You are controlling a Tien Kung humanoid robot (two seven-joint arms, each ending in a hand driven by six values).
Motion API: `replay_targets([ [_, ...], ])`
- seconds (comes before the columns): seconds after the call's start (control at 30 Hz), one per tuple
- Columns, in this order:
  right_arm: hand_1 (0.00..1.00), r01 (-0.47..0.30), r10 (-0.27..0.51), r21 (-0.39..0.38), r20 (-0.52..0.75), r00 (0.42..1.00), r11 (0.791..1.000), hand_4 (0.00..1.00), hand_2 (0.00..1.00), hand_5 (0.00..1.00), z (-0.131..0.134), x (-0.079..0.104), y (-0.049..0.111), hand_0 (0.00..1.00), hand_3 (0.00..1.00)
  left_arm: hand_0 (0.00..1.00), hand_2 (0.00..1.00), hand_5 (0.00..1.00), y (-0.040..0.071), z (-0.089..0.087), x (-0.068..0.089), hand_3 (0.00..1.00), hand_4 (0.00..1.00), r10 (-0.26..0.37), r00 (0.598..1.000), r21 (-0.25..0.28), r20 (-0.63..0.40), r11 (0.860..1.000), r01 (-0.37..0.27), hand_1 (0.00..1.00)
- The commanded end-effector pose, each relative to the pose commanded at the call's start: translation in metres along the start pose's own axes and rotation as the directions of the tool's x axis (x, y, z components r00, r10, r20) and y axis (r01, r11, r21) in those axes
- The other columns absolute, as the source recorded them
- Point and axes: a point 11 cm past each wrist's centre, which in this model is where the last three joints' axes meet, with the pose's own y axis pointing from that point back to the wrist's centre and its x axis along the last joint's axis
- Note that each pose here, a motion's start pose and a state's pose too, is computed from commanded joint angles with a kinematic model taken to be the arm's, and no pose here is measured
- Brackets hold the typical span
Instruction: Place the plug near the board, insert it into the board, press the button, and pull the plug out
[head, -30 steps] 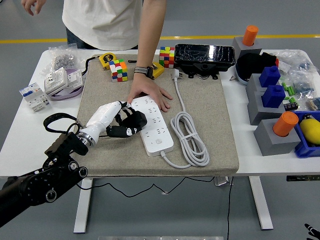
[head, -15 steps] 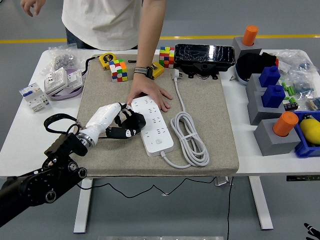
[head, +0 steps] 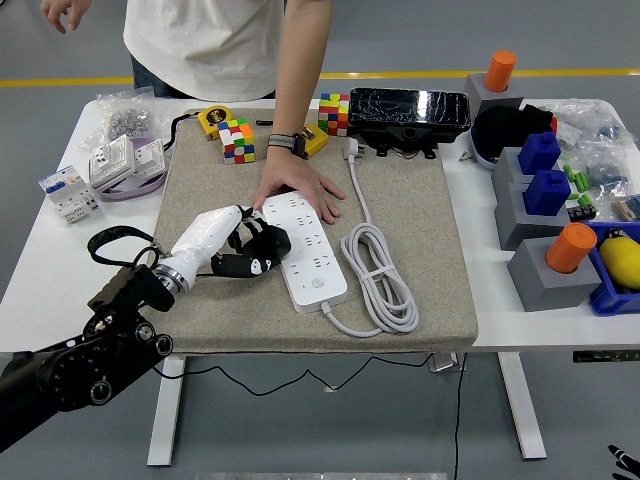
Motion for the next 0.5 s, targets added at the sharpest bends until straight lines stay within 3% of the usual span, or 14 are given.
replay_targets([
  [0.37, 0.625, 0.0, 0.0, 0.001, 0.0, 1.0, 1.0, 0.883, 0.608, 0.407, -0.0005, -0.0003, 0.0, 0.527, 0.546, 0.332, 0.405, 0.002, -0.0004, -0.0019, 0.0, 0.53, 0.627, -0.007, 1.0, 0.006, -0.01, 1.0, 0.008, 0.319],
  [0.4, 0.625, 0.0, 0.0, 0.0, 0.001, 1.0, 1.0, 0.883, 0.609, 0.406, -0.0004, -0.0002, 0.0, 0.523, 0.546, 0.401, 0.519, 0.002, -0.0005, -0.0019, 0.0, 0.559, 0.84, -0.009, 1.0, 0.006, -0.012, 1.0, 0.009, 0.456],
  [0.5, 0.625, 0.0, 0.0, 0.001, 0.001, 1.0, 1.0, 0.883, 0.609, 0.406, -0.0006, -0.0001, 0.0, 0.523, 0.546, 0.401, 0.519, 0.002, -0.0009, -0.0017, 0.0002, 0.559, 0.84, -0.01, 1.0, 0.005, -0.018, 1.0, 0.01, 0.456],
])
